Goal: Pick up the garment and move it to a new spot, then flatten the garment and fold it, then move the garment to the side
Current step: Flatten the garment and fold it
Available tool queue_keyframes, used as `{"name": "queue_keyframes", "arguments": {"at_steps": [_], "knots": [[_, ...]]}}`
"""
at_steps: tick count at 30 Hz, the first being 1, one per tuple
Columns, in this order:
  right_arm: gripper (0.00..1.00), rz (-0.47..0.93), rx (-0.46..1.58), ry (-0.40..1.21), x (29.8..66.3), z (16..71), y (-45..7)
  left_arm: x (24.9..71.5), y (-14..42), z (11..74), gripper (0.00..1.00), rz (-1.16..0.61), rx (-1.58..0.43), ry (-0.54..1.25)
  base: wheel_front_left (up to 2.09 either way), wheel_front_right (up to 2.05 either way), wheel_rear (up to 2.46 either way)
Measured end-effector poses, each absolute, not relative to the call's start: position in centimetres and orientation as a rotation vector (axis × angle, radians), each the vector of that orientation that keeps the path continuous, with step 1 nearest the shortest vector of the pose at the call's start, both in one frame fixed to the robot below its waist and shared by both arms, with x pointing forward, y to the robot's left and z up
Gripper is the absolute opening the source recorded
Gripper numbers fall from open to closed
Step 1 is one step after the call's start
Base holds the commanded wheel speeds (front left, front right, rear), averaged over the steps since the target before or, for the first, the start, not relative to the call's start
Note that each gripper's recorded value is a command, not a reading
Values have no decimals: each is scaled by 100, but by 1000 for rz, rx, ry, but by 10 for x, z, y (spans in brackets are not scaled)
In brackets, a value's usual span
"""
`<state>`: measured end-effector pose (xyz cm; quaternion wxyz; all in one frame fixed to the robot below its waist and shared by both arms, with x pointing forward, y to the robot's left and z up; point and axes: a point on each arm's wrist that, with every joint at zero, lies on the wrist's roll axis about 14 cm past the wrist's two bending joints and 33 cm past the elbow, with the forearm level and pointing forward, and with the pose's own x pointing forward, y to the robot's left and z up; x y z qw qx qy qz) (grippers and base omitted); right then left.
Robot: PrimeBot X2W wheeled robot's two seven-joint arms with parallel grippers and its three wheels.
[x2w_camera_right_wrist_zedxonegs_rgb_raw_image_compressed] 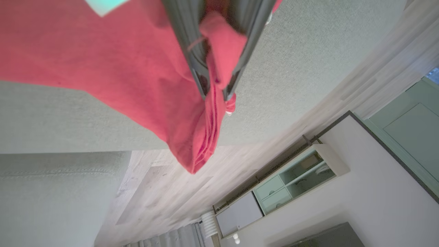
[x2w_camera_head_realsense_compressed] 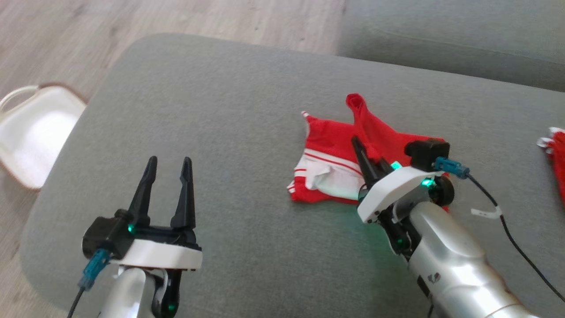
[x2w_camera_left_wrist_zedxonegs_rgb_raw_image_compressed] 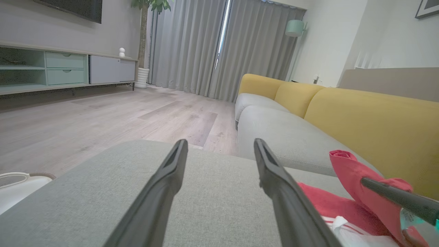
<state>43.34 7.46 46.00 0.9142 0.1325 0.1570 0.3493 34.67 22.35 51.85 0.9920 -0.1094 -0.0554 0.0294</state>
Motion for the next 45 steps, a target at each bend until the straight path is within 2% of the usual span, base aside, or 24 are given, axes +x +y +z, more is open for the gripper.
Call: {"name": "queue_keyframes", "arguments": {"at_steps": [10,11,12,16,22,27,32,38,45], "knots": [[0,826,281,407,415,437,113,337,240,511,100,118,-206,-87,0,0,0],[46,837,287,408,413,437,117,336,241,510,100,121,-205,-84,0,0,0],[100,845,291,410,412,437,119,335,242,510,100,123,-206,-82,0,0,0],[100,846,313,395,412,443,120,337,241,509,100,122,-213,-82,0,0,0],[100,783,314,315,433,465,100,349,230,514,100,81,-220,-97,0,0,0],[100,717,246,158,462,502,72,360,222,521,100,49,-227,-117,0,0,0],[100,560,145,6,484,530,10,374,199,528,100,-22,-236,-135,0,0,0],[100,371,34,-37,467,517,-66,384,181,537,100,-71,-248,-159,0,0,0],[100,271,27,-91,439,522,-106,387,171,539,100,-91,-245,-166,0,0,0]]}}
